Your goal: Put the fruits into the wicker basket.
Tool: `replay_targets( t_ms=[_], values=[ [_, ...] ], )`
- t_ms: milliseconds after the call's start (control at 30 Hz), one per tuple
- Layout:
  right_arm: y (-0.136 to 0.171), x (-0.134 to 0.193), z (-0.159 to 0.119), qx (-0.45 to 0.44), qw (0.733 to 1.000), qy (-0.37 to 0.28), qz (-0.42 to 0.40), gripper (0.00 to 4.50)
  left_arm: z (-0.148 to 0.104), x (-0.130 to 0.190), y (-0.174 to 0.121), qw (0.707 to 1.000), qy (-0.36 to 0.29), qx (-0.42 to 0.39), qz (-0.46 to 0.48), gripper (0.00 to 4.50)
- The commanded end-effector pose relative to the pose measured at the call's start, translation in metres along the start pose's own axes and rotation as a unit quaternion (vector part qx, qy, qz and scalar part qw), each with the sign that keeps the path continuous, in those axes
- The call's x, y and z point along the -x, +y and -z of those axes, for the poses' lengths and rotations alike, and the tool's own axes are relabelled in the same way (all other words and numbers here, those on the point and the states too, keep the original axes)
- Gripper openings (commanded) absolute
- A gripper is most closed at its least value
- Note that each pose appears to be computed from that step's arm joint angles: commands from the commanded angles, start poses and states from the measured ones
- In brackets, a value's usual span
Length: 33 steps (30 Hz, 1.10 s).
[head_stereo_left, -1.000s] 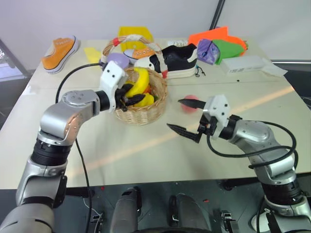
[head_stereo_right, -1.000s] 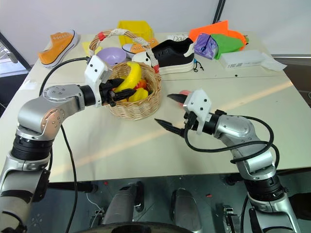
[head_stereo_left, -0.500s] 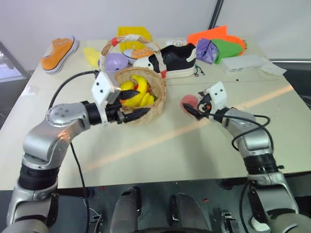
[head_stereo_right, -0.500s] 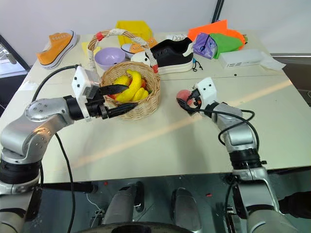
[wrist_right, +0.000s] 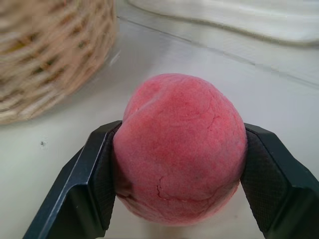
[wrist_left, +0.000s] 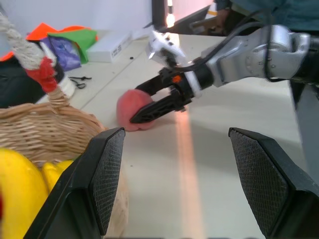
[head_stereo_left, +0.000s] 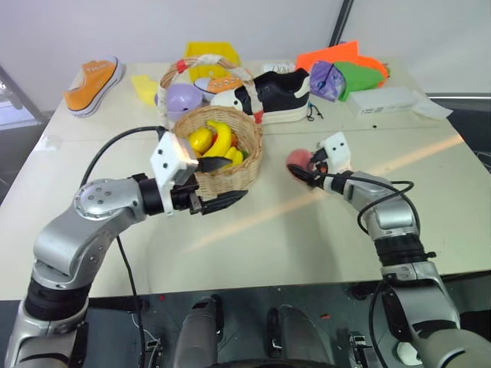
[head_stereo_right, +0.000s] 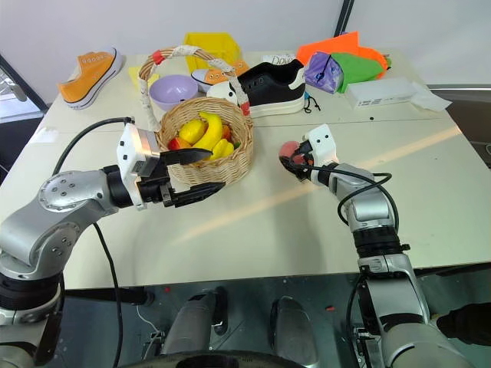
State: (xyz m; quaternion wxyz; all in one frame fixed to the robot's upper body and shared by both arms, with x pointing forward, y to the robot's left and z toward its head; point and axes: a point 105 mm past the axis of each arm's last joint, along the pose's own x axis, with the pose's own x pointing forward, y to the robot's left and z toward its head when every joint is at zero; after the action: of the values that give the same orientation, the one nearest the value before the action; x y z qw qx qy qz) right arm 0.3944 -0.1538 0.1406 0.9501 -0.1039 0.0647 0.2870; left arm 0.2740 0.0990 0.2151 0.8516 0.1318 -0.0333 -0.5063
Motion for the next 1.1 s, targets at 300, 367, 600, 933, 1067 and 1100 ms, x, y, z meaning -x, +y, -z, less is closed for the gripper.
replay_targets(
  t_ms=[300,367,600,933,1067,1100],
  values=[
    [0.108,0.029,-0.125,0.085,0.957,-0.189,-0.203,2.84,0.025,0.072,0.055,0.984,0.023,-0.024,-0.175,3.56],
    [0.116,-0.004,-0.135,0.072,0.968,-0.181,-0.157,2.84,0.027,0.073,0.057,0.983,0.02,-0.023,-0.181,3.56],
    [0.132,-0.042,-0.151,0.097,0.971,-0.182,-0.122,4.46,0.024,0.065,0.052,0.983,0.001,-0.018,-0.184,3.56],
    [0.116,0.014,-0.146,0.112,0.955,-0.228,-0.155,4.46,0.022,0.064,0.049,0.983,-0.001,-0.015,-0.182,3.56],
    [0.09,0.013,-0.15,0.083,0.965,-0.231,-0.095,4.46,0.021,0.059,0.049,0.985,-0.008,-0.011,-0.172,3.56],
    [0.084,0.009,-0.149,0.08,0.968,-0.225,-0.079,4.46,0.021,0.058,0.049,0.985,-0.009,-0.011,-0.17,3.56]
  ],
)
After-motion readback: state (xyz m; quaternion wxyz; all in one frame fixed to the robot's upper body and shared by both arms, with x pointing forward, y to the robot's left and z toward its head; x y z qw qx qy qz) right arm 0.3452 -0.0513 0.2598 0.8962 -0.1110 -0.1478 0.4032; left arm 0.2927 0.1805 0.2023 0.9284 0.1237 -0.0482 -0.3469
